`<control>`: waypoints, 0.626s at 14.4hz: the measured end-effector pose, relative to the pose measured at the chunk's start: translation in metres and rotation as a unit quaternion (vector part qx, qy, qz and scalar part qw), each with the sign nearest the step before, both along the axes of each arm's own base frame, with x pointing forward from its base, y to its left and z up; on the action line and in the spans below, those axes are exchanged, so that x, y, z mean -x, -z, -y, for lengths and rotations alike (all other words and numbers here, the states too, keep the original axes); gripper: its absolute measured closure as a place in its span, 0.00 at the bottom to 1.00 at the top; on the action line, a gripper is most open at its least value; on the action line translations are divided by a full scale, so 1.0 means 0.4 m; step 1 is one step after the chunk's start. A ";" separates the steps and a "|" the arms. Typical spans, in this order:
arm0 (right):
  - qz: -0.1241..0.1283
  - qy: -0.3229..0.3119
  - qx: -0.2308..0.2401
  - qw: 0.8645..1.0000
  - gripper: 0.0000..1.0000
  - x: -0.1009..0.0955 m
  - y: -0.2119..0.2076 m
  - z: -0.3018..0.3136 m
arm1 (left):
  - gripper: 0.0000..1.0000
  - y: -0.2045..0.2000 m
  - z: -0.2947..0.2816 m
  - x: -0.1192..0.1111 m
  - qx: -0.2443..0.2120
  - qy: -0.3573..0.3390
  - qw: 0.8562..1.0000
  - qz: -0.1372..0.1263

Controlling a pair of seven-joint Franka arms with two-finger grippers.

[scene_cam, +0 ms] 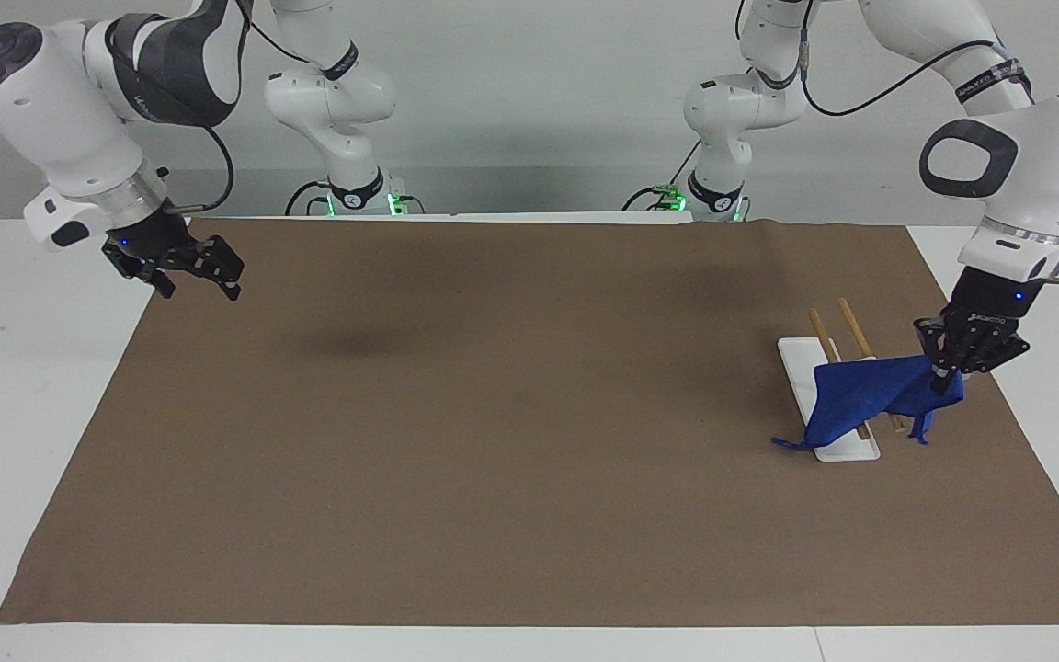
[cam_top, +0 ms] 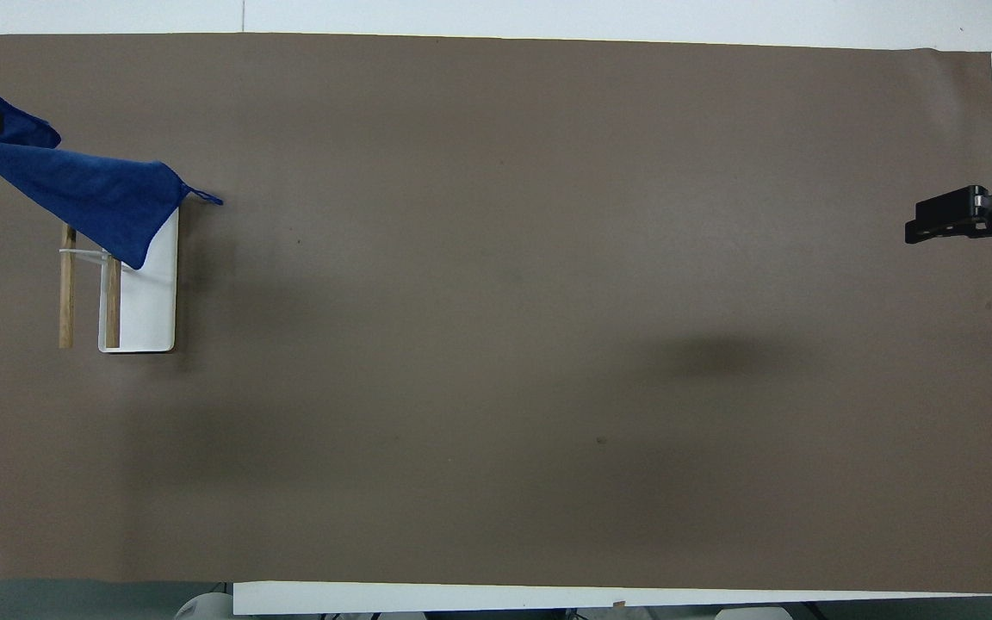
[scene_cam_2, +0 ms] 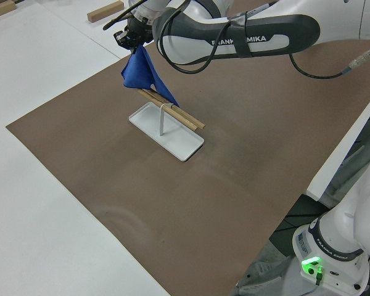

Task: Right arm passes towel to left arm to hang
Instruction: 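Lower the towel onto the rack dowels and open the left gripper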

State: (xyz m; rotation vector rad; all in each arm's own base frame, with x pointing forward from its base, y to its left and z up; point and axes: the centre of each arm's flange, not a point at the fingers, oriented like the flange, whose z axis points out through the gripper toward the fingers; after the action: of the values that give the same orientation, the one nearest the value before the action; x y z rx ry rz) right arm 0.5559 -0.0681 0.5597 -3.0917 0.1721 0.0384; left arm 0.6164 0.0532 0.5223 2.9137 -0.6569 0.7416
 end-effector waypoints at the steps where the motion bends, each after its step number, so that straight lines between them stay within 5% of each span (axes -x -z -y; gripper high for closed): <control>1: -0.002 0.000 0.000 1.000 0.00 -0.002 0.005 -0.001 | 0.98 0.000 -0.015 0.001 -0.011 0.022 1.000 0.005; 4: -0.006 0.000 0.003 1.000 0.00 -0.006 0.015 0.000 | 0.98 0.003 -0.033 0.006 -0.035 0.077 0.996 0.007; 9: -0.003 -0.001 0.003 1.000 0.00 -0.005 0.009 0.000 | 0.97 0.031 -0.064 0.029 -0.040 0.129 0.990 -0.031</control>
State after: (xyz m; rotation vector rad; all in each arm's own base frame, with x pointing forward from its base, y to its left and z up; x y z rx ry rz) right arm 0.5579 -0.0682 0.5562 -3.0980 0.1711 0.0485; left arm 0.6049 0.0789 0.5098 2.8296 -1.0526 0.6049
